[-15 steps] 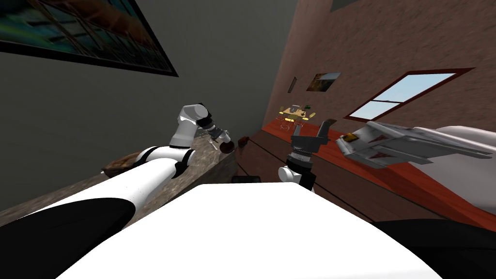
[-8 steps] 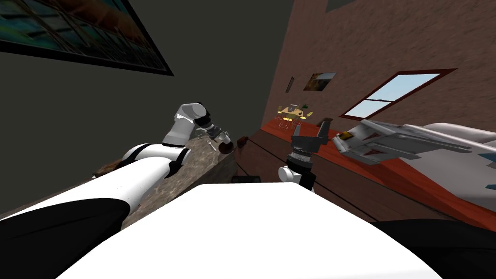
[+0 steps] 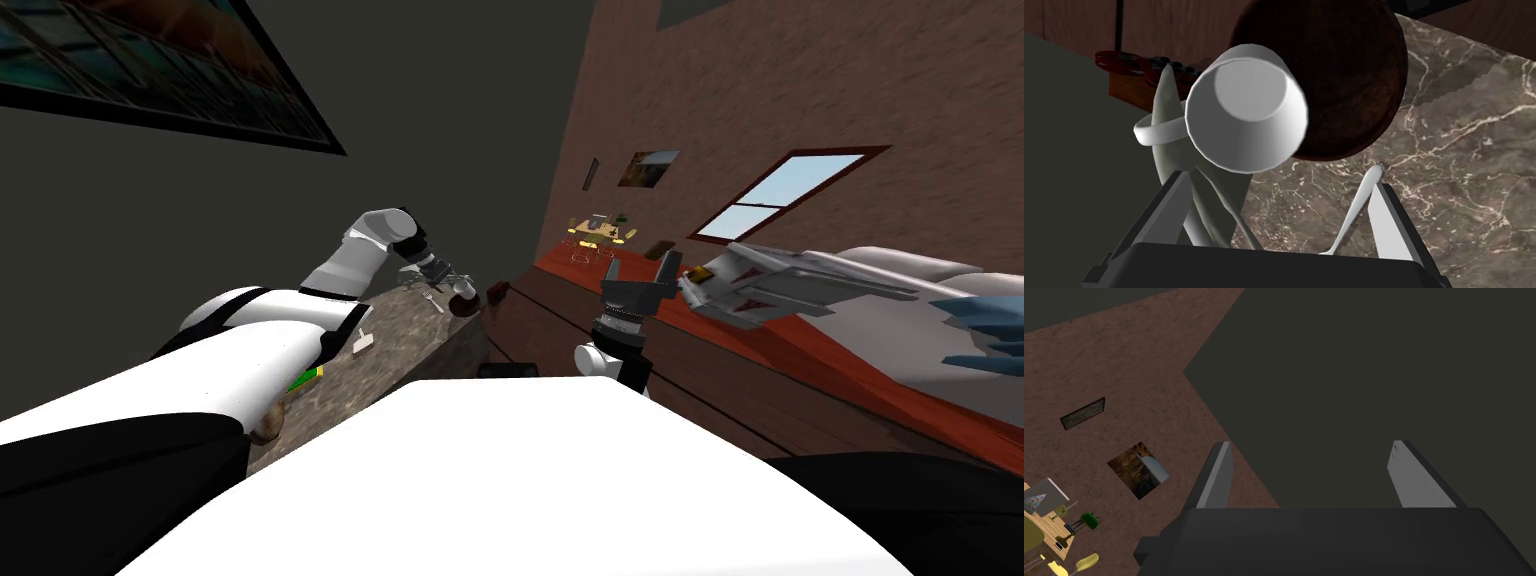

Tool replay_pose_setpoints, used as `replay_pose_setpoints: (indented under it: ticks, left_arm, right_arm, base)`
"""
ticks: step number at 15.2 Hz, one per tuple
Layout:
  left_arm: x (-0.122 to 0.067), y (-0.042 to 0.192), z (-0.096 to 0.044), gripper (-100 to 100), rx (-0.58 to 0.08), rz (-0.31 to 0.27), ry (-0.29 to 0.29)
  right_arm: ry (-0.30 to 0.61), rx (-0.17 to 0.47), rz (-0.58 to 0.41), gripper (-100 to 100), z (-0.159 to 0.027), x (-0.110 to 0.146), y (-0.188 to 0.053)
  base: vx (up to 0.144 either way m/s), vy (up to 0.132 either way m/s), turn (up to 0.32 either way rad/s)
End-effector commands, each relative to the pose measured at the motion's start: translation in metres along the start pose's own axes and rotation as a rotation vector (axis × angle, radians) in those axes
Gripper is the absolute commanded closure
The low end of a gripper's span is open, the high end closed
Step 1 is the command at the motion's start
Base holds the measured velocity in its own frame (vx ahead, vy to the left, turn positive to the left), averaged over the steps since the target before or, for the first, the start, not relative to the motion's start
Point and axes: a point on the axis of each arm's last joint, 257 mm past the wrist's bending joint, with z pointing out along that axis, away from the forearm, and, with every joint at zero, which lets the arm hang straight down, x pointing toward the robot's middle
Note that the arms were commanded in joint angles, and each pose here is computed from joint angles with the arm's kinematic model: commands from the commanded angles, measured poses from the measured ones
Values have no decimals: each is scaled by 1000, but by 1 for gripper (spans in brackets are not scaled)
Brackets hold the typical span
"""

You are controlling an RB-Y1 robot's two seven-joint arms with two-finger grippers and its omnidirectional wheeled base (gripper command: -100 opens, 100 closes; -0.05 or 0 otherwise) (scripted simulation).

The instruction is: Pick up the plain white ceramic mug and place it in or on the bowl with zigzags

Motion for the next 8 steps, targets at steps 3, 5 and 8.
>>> replay_pose_setpoints:
  ticks: [3, 5, 8]
  left_arm:
    - [-9, 4, -6, -100, 0, -34, 9]
    - [-17, 7, -10, -100, 0, -59, 6]
    - [-20, 10, -14, -100, 3, -82, 26]
  right_arm:
    - [0, 0, 0, 0, 0, 0, 0]
    - [0, 0, 0, 0, 0, 0, 0]
    - [0, 0, 0, 0, 0, 0, 0]
  base:
    - [-5, 12, -49]
    - [-6, 13, -79]
    - [-8, 16, -81]
